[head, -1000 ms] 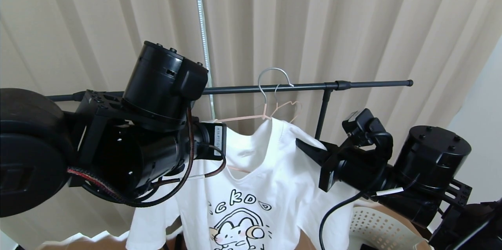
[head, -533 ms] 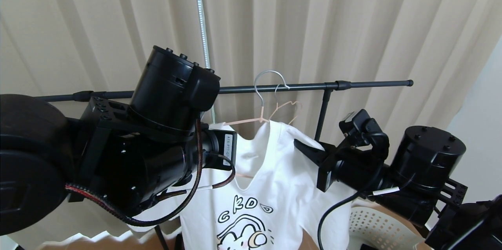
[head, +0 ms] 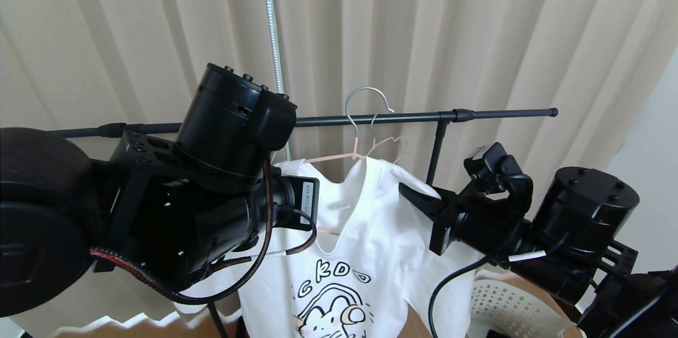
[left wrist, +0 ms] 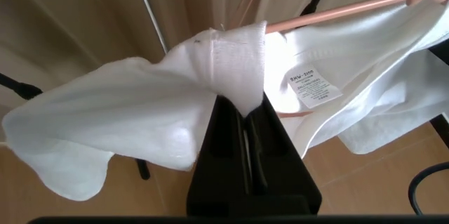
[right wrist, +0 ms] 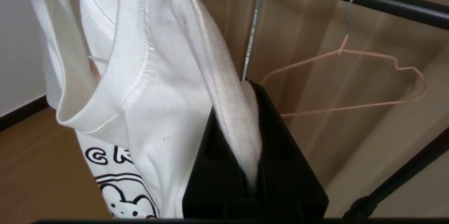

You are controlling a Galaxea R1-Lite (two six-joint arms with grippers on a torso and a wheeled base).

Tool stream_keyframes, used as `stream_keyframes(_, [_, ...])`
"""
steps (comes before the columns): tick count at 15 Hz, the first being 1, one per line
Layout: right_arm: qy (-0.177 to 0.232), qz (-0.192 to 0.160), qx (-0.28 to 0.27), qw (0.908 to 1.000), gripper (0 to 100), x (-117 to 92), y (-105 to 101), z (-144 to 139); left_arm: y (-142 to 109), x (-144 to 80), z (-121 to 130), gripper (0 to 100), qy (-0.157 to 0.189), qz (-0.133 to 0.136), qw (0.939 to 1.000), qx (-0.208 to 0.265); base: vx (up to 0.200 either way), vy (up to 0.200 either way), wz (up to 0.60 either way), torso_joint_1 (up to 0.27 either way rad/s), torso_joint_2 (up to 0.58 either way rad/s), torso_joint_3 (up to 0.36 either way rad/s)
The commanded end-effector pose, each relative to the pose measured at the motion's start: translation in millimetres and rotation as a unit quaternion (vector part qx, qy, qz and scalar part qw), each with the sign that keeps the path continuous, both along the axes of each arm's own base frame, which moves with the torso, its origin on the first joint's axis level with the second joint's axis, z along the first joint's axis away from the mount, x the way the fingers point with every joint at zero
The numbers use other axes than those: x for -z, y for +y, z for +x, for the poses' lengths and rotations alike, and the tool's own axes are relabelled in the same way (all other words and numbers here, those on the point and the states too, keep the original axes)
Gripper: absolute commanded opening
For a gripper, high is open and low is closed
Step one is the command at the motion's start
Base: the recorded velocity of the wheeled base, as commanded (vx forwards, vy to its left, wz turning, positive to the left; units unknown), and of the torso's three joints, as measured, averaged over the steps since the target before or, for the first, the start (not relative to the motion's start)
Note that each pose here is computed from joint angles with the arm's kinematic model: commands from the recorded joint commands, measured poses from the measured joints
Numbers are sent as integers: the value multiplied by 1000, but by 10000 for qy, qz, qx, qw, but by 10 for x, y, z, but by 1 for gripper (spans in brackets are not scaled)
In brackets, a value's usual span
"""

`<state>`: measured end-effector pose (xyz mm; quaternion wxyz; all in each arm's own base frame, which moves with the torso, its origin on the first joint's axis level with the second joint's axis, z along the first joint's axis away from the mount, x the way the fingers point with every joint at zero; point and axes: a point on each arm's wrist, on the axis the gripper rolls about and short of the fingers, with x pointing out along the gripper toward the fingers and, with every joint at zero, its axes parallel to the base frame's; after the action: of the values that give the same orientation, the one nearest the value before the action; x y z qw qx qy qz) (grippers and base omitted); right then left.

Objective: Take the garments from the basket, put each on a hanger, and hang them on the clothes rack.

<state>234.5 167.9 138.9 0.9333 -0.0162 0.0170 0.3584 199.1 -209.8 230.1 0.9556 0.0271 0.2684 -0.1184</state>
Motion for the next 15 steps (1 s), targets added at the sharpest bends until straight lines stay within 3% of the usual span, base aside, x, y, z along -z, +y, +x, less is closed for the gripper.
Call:
stream_keyframes(1, [-41,50,-2,10000,0,-10,-6,-9,16,5,31,0,0,10,10000,-57,0,0,0,0,0,0])
stream_keyframes(13, [-112,119,-17,9999,0,-60,-27,-41,-42,72,102,0,5,16,10000,-80,0,0,0,0,0,0])
stream_keyframes(14, [-112,119,-17,9999,0,-60,-24,-43,-42,72,102,100,2,19,10000,-86,0,0,0,0,0,0])
stream_keyframes(15, [-112,119,-17,9999,0,-60,-24,-43,-47,64,100,100,-5,4,10000,-72,0,0,0,0,0,0])
